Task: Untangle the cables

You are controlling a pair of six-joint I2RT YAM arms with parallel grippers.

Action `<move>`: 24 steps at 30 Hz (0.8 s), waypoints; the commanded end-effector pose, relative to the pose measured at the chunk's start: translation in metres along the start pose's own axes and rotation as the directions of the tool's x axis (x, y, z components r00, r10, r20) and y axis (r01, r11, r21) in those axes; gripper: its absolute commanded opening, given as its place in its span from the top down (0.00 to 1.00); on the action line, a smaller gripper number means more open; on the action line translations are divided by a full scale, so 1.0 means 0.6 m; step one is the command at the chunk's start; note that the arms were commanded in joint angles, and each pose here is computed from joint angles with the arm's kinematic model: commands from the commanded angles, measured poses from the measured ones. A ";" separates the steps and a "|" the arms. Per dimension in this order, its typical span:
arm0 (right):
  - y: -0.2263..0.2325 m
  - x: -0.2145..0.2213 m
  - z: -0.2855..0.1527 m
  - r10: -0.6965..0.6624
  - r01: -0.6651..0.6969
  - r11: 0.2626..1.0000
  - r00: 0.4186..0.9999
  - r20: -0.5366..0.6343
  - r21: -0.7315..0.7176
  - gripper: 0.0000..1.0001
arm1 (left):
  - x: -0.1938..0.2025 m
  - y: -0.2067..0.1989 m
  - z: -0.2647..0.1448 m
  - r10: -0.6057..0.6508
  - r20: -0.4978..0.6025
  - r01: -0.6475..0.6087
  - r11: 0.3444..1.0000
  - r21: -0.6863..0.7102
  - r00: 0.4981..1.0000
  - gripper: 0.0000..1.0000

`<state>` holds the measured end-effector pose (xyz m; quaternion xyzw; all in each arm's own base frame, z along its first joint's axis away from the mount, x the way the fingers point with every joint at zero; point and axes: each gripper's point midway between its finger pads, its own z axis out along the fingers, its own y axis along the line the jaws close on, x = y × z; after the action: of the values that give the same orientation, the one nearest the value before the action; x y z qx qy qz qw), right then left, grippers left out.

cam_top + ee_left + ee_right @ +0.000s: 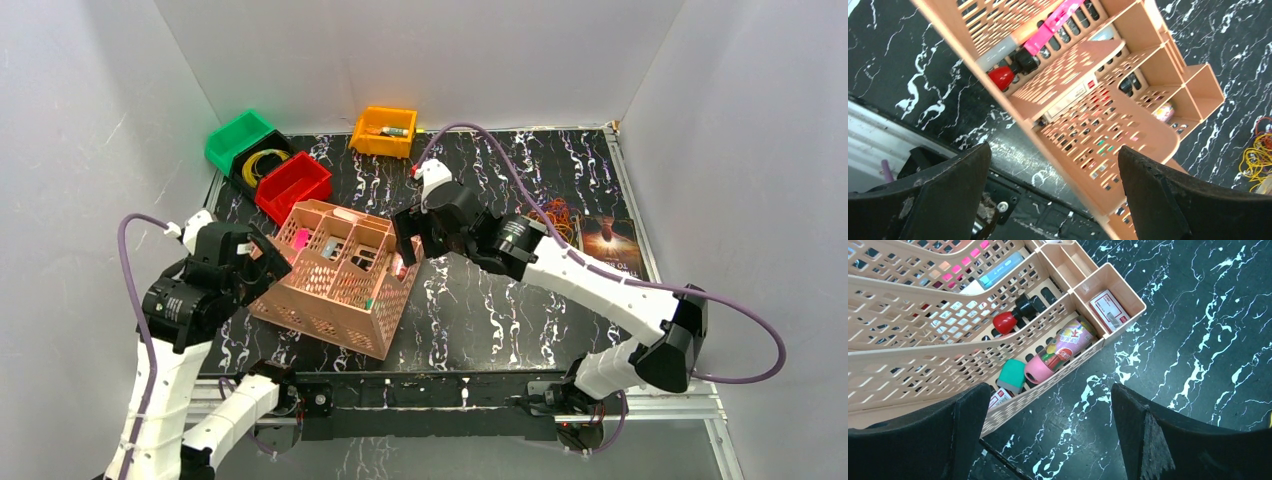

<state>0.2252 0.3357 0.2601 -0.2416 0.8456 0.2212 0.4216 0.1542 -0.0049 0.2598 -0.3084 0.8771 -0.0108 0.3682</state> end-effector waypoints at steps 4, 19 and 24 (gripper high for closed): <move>0.017 0.049 0.033 -0.047 0.037 0.995 0.993 -0.109 -0.092 0.02 | -0.036 -0.033 0.031 -0.006 0.082 0.005 1.000 0.013 0.997 0.02; 0.125 0.115 0.048 0.114 -0.175 0.926 0.974 -0.196 -0.335 0.02 | -0.099 -0.056 0.073 0.068 0.189 -0.051 0.994 -0.097 0.980 0.02; 0.187 0.115 0.060 0.114 -0.188 0.890 0.974 -0.197 -0.415 0.02 | -0.159 -0.075 0.068 0.128 0.259 -0.092 0.985 -0.147 0.957 0.02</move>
<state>0.1542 0.3848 0.1736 -0.2848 0.8617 0.3340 0.2545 0.2282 0.0083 0.2597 -0.2851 0.8676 0.0894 0.3974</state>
